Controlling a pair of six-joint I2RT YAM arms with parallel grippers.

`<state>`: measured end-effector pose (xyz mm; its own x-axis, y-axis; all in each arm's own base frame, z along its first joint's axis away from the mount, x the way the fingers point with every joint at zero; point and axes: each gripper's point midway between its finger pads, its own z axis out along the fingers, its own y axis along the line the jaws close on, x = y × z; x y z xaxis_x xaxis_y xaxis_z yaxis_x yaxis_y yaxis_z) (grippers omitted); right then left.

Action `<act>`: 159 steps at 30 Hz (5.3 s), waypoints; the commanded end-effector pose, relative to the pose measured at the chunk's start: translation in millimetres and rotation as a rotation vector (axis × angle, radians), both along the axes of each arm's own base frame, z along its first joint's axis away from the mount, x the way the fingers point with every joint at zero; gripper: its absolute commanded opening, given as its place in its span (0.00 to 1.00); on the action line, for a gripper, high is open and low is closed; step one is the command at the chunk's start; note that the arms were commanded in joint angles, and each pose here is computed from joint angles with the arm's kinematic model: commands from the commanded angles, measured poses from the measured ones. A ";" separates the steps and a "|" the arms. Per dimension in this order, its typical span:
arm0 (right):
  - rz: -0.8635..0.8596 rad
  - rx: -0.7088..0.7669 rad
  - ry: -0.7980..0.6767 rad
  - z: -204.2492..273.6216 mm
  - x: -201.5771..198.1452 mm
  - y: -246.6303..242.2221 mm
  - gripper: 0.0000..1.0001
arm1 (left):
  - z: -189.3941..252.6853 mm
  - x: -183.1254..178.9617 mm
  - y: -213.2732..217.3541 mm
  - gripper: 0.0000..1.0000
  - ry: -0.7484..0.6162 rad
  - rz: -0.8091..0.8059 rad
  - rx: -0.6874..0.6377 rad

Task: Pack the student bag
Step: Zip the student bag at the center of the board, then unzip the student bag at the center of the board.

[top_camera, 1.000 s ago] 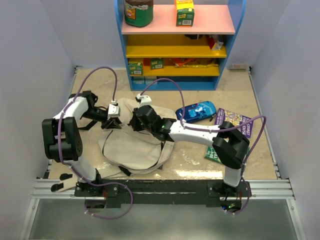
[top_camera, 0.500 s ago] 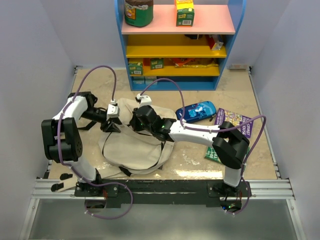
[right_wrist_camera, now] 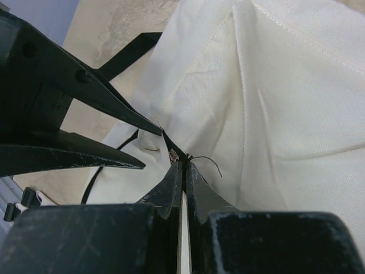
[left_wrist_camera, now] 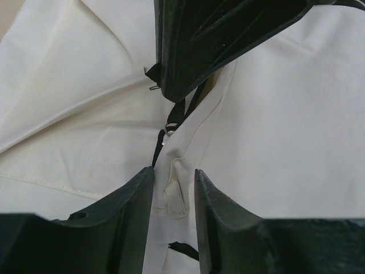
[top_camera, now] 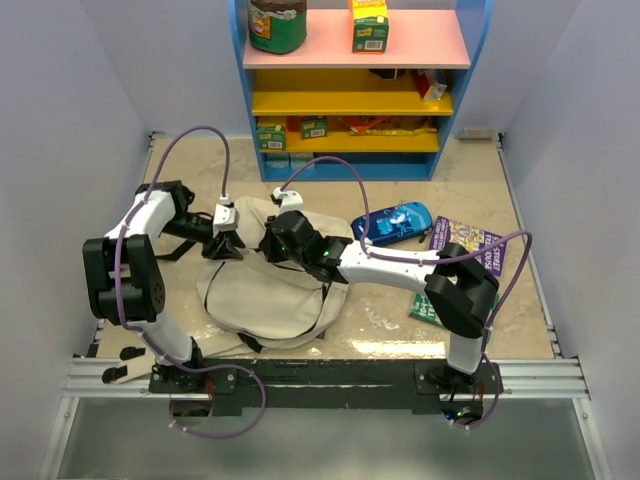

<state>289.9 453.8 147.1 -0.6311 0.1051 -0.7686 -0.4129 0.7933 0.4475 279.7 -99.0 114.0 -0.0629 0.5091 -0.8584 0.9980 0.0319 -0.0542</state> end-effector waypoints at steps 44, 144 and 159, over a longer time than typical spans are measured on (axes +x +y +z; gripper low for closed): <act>-0.129 -0.161 0.019 -26.1 -18.4 -105.0 0.00 | 1.8 9.4 41.2 0.00 -0.033 0.162 -0.021; -0.075 -0.063 0.169 -107.2 -77.5 -131.9 0.00 | 109.4 45.2 -73.0 0.00 -0.070 0.301 -0.187; -0.231 -0.062 0.044 -53.9 -60.3 -170.8 0.42 | 80.6 26.1 -69.7 0.00 -0.046 0.301 -0.138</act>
<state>218.8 312.7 48.0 -0.7211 0.1265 -0.6812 -0.2493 0.8700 0.4254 312.5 -162.9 184.4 -0.2412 0.3636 -0.8998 0.9260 0.3638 -0.1012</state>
